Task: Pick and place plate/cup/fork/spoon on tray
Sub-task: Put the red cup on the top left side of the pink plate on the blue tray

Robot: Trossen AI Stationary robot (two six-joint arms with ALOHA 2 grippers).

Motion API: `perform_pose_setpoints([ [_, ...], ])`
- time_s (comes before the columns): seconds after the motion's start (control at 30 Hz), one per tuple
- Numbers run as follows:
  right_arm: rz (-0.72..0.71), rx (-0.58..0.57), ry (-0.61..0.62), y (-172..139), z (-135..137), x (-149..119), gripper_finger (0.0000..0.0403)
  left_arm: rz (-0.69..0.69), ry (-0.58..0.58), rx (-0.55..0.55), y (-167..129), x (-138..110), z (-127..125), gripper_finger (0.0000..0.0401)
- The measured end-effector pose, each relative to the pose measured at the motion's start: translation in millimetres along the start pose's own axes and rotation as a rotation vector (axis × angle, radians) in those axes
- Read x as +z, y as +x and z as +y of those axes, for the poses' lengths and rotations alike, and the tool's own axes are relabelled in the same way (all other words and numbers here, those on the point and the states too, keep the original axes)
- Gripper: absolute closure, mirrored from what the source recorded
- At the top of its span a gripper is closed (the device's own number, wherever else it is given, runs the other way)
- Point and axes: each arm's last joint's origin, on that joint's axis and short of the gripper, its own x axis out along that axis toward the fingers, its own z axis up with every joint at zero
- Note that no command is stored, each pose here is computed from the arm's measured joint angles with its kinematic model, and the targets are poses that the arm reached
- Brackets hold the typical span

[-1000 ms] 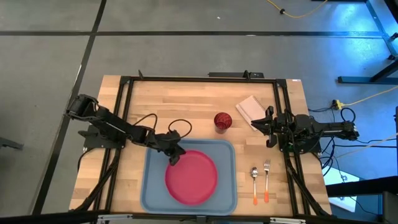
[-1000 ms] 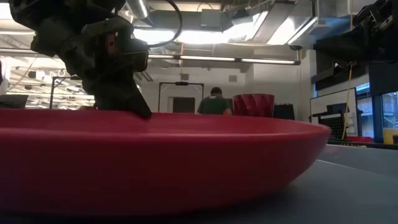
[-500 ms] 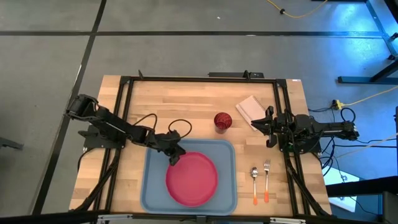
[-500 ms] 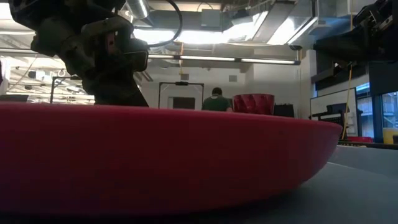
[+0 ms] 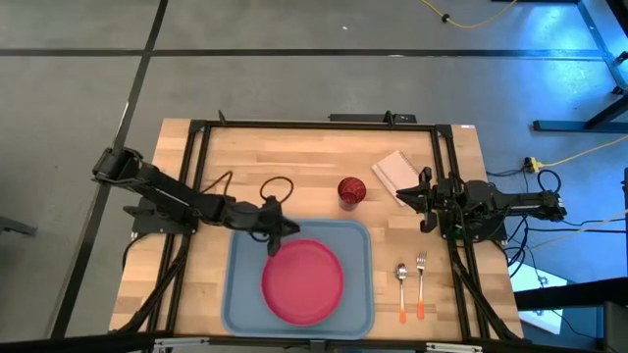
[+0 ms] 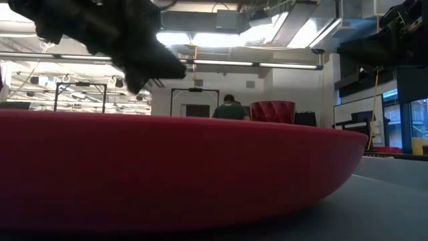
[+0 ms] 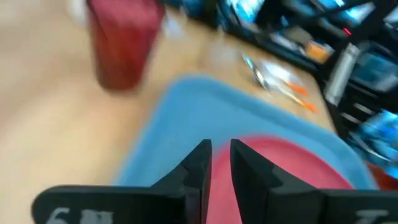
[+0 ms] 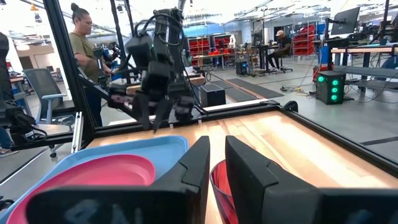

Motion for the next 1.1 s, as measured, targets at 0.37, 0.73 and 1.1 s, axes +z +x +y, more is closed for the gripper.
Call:
perform_pose_setpoints([
  [0.37, 0.000, 0.000, -0.001, 0, 0, 0, 0.0346, -0.408, 0.210, 0.194, 0, 50, 17, 0.0350],
  [0.73, 0.000, 0.000, -0.022, 0, 0, 0, 0.0346, -0.268, 0.389, 0.018, 67, 107, 25, 0.0350],
  [1.1, 0.009, 0.006, -0.024, 0, 0, -1, 0.0346, 0.163, 0.637, -0.030, 109, 138, 26, 0.0350],
])
